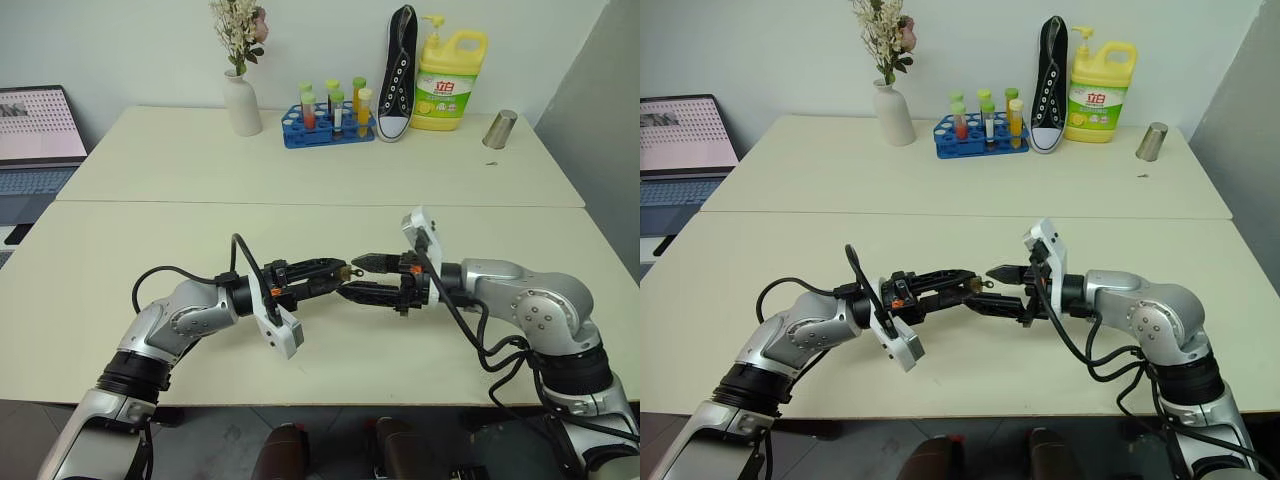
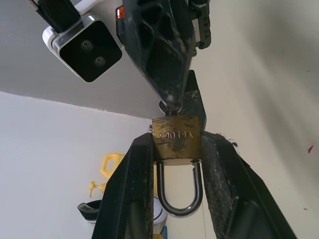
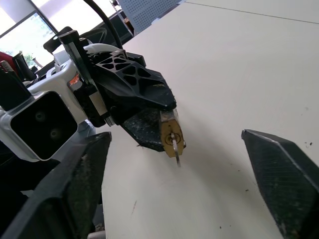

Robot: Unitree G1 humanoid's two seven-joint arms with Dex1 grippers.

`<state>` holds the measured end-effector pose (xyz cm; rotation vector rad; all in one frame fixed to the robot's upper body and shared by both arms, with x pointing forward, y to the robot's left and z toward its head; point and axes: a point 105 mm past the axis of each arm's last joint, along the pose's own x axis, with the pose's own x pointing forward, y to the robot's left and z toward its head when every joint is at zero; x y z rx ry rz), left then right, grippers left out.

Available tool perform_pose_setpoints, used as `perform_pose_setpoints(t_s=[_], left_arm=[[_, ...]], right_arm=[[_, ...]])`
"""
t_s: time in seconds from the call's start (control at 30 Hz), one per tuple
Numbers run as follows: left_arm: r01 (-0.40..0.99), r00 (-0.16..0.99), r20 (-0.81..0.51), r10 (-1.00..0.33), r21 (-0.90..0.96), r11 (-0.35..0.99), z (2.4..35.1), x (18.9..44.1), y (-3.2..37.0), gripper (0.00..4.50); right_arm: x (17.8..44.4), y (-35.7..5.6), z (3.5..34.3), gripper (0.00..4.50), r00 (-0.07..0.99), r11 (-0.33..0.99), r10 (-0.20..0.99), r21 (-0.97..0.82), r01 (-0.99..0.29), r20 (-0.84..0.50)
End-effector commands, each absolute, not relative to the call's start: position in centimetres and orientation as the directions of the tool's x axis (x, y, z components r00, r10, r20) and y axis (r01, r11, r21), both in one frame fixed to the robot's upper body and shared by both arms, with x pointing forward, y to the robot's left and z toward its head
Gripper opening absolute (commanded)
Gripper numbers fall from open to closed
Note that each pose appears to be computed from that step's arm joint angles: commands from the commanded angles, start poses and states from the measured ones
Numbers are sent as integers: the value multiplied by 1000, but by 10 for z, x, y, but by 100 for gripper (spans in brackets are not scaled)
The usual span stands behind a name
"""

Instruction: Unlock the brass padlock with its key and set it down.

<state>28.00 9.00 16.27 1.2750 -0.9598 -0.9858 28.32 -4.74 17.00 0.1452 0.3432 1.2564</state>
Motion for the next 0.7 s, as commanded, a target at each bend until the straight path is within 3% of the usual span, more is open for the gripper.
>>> perform_pose_setpoints(t_s=[0.03,0.3,0.6,0.7], left_arm=[[17,271,61,-961,998,68,174,275,86,95],[22,268,62,-961,997,70,173,274,86,95],[68,275,20,-961,997,40,167,273,88,95],[129,296,4,-955,991,44,162,275,91,201]], right_arm=[[281,-42,183,288,242,269,961,248,-931,-135],[280,-40,184,15,235,259,964,251,-932,-123],[278,-37,185,12,220,242,969,246,-939,-112],[278,-37,185,12,223,243,969,243,-939,-107]])
